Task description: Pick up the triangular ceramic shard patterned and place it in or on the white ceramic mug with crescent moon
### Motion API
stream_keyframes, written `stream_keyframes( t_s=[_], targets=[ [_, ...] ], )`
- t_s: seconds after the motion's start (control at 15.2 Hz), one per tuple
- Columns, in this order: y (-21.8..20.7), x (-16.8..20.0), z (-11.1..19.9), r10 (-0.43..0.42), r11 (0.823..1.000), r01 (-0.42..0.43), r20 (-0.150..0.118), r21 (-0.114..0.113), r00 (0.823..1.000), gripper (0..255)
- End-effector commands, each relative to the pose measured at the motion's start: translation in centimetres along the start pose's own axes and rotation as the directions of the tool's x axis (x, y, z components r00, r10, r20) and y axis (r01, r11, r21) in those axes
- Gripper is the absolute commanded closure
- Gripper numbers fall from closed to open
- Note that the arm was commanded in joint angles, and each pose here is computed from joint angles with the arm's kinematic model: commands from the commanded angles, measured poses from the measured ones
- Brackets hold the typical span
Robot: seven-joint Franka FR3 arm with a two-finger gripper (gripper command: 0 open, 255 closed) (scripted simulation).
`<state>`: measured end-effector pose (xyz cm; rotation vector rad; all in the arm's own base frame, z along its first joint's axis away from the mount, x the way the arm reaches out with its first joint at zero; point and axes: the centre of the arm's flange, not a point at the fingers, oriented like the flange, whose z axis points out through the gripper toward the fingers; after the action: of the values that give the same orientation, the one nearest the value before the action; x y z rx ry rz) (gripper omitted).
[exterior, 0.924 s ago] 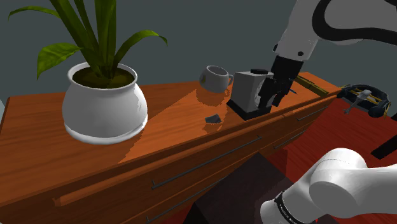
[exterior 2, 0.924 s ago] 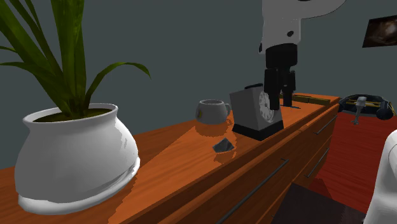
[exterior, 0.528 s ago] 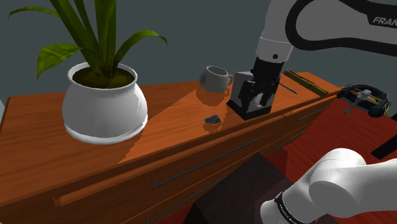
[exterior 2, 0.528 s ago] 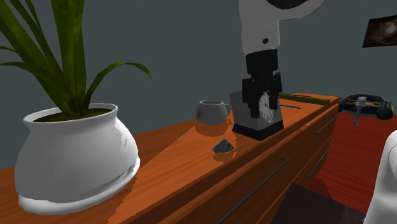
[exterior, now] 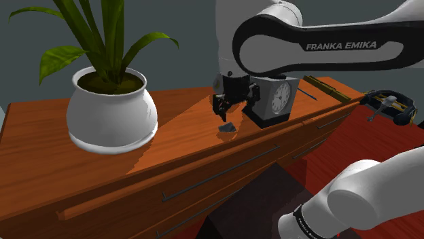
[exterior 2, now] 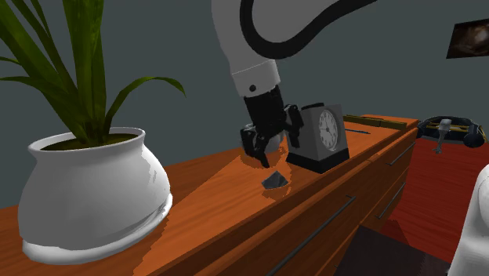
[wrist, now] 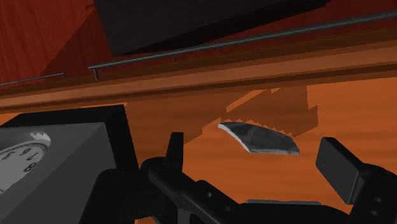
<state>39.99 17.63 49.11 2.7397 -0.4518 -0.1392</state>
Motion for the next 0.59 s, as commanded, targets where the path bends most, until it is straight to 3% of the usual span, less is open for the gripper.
stream_keyframes(
  t_s=[0.0,0.07,0.13,0.53],
  targets=[
    [-3.1,1.4,0.6,0.055,0.996,-0.056,-0.018,-0.066,0.998,0],
    [-4.6,2.2,1.0,0.079,0.992,-0.082,-0.027,-0.098,0.996,0],
    [-5.4,2.6,1.2,0.093,0.989,-0.096,-0.032,-0.117,0.995,0],
    [-5.0,2.7,4.4,0.093,0.989,-0.096,-0.032,-0.117,0.995,0]
  ],
)
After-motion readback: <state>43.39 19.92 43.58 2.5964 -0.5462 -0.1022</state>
